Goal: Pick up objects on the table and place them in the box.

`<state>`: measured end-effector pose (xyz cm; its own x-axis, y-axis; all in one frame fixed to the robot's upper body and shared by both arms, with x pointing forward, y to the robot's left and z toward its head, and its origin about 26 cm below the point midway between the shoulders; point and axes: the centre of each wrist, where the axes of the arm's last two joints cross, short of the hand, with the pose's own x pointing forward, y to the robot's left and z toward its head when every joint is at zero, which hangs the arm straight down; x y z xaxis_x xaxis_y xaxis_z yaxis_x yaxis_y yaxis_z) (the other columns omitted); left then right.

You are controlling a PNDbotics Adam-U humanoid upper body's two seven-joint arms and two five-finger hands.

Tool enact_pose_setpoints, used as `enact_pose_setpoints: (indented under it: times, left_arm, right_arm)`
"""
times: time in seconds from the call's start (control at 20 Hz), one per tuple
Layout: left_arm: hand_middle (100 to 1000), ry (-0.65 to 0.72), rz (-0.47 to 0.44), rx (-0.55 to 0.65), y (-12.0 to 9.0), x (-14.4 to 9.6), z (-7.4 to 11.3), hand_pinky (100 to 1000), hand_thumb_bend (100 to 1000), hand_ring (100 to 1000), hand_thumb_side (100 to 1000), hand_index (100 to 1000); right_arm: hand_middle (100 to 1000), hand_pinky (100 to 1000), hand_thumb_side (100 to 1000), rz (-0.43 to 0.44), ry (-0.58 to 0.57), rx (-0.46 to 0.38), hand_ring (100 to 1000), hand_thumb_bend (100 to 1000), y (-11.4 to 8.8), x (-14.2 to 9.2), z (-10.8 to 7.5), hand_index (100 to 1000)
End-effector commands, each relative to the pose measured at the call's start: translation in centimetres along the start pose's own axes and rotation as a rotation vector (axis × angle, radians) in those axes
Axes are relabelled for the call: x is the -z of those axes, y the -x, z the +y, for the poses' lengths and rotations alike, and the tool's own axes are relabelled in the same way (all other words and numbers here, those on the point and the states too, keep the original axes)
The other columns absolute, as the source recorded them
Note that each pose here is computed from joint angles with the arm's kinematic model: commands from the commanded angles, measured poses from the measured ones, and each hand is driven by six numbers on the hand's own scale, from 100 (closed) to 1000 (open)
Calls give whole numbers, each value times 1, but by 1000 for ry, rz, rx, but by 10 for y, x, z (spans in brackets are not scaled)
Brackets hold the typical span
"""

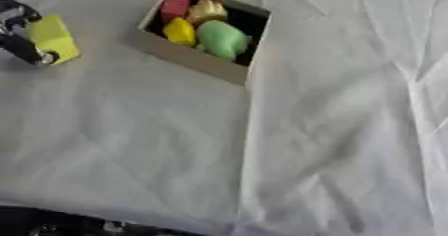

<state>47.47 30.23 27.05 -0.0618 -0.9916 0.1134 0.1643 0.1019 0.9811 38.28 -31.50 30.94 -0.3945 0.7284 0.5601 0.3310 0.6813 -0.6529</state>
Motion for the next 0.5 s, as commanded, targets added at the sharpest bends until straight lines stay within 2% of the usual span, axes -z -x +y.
enact_pose_setpoints:
  times: [0.05, 0.25, 0.5]
  left_arm:
    - [773, -113, -88, 0, -28, -15, 40, 853, 187, 869, 146, 696]
    - [773, -161, -216, -19, -80, -17, 56, 842, 153, 867, 167, 708]
    - [769, -179, -372, -75, -133, -5, 52, 830, 107, 866, 213, 712]
  right_arm:
    - [635, 798, 709, -16, 38, -13, 781, 100, -5, 3, -14, 811]
    - [633, 798, 699, -37, 46, 0, 780, 100, -10, 5, -15, 811]
    - [632, 798, 705, -72, 33, 24, 780, 100, -21, 9, -9, 810]
